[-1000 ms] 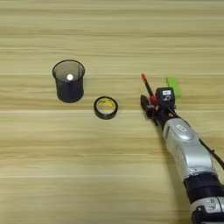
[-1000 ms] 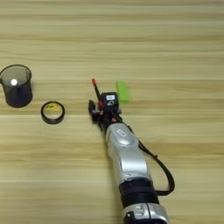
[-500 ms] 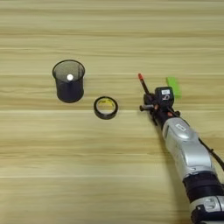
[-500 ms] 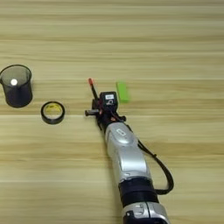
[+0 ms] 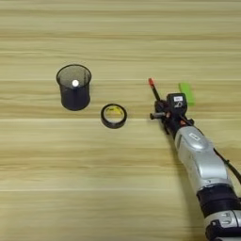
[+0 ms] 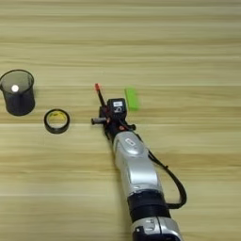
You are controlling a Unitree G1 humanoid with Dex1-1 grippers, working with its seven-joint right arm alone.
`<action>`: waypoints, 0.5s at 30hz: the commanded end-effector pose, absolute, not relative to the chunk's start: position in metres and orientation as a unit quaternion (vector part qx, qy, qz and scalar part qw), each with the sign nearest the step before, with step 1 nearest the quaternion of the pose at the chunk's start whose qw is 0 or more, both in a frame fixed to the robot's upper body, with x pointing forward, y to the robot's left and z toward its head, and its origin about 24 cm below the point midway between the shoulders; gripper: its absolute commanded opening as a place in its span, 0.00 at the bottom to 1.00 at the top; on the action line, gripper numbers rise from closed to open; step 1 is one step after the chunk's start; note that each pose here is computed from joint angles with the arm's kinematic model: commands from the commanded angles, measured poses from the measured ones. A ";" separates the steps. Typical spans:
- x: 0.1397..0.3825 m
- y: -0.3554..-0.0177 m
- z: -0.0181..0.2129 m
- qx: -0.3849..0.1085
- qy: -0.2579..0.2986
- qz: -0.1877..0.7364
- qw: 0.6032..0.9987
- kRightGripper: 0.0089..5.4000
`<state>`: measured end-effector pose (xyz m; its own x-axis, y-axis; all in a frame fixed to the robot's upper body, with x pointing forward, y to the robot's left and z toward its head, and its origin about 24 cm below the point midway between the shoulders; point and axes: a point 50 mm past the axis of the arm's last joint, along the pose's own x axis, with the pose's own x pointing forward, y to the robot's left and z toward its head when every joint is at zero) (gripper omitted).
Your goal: Move the objects on the table
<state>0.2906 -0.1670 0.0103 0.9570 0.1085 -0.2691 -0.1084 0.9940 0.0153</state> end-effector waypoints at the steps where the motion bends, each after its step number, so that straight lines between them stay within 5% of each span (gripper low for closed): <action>1: 0.308 -0.173 0.048 -0.014 0.061 0.045 0.997 0.13; 15: 0.305 -0.221 0.077 -0.041 0.014 -0.038 0.998 0.12</action>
